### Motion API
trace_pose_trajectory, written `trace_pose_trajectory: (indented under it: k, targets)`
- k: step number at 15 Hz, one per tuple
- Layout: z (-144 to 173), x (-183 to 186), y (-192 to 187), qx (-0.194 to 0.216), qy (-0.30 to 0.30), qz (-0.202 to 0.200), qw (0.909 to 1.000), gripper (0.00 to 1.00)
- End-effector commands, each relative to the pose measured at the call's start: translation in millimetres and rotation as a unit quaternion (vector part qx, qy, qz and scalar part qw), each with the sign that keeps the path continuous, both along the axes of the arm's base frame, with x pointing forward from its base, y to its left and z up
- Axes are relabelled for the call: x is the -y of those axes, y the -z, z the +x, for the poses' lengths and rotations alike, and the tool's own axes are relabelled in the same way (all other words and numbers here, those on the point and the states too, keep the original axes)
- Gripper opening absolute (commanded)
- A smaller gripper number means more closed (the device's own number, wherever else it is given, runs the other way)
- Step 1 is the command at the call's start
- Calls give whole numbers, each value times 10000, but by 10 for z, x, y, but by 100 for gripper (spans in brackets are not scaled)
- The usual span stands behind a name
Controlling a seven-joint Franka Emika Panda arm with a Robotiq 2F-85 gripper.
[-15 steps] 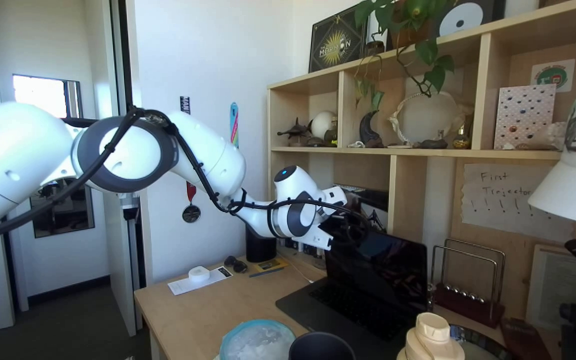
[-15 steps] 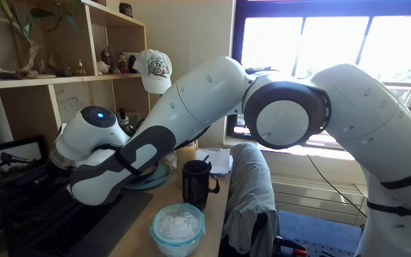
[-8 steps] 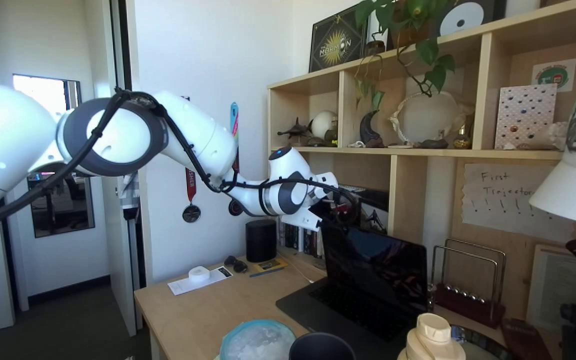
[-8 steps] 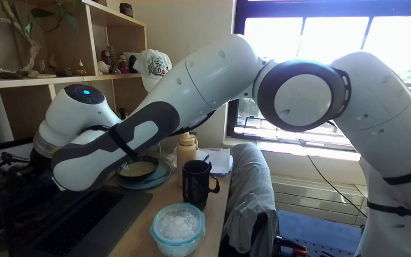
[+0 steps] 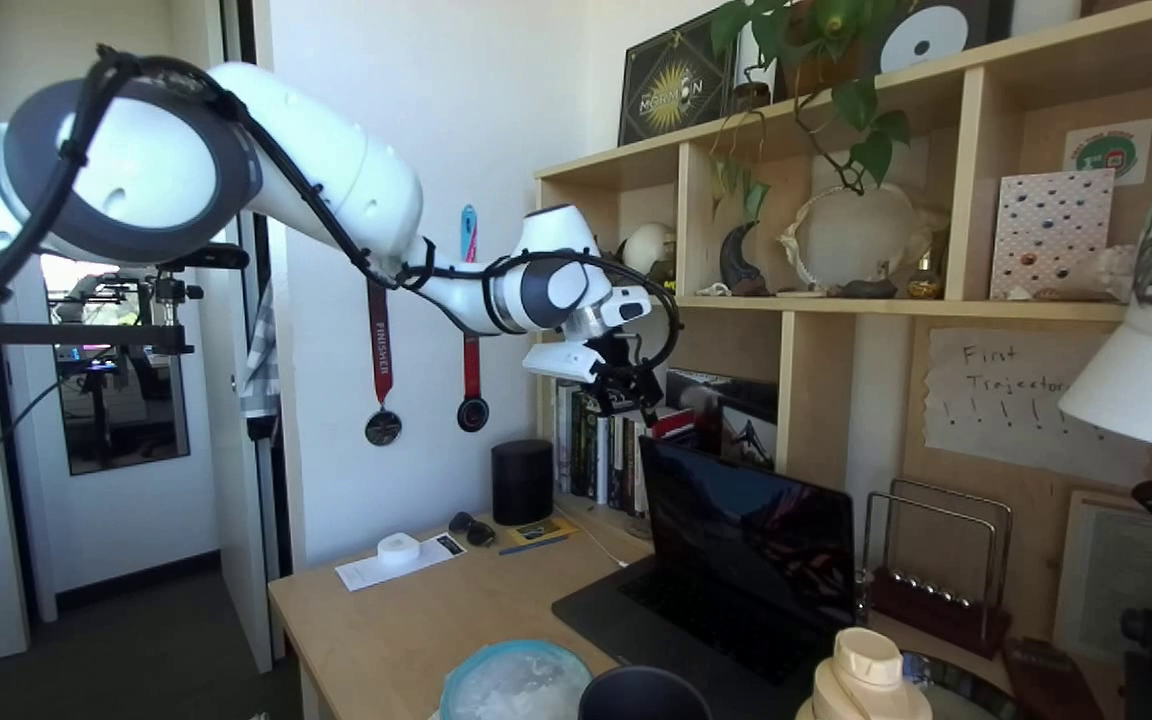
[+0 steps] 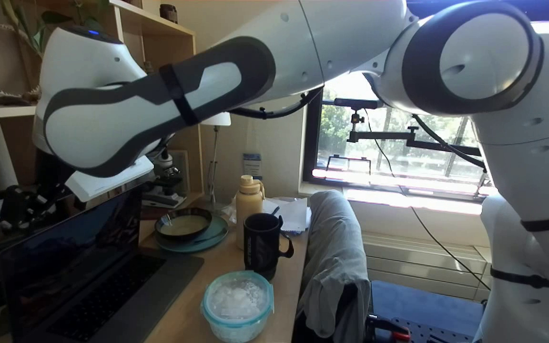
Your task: Open the laptop
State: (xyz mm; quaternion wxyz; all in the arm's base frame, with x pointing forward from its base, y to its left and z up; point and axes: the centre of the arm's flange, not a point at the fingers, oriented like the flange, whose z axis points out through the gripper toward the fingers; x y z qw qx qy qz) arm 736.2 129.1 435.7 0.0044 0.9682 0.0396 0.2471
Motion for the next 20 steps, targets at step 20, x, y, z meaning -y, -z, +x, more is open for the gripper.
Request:
trace_pose_trajectory:
  k: [20]
  targets:
    - [-683,199,1555,-2780,-1291,1325,9426,100]
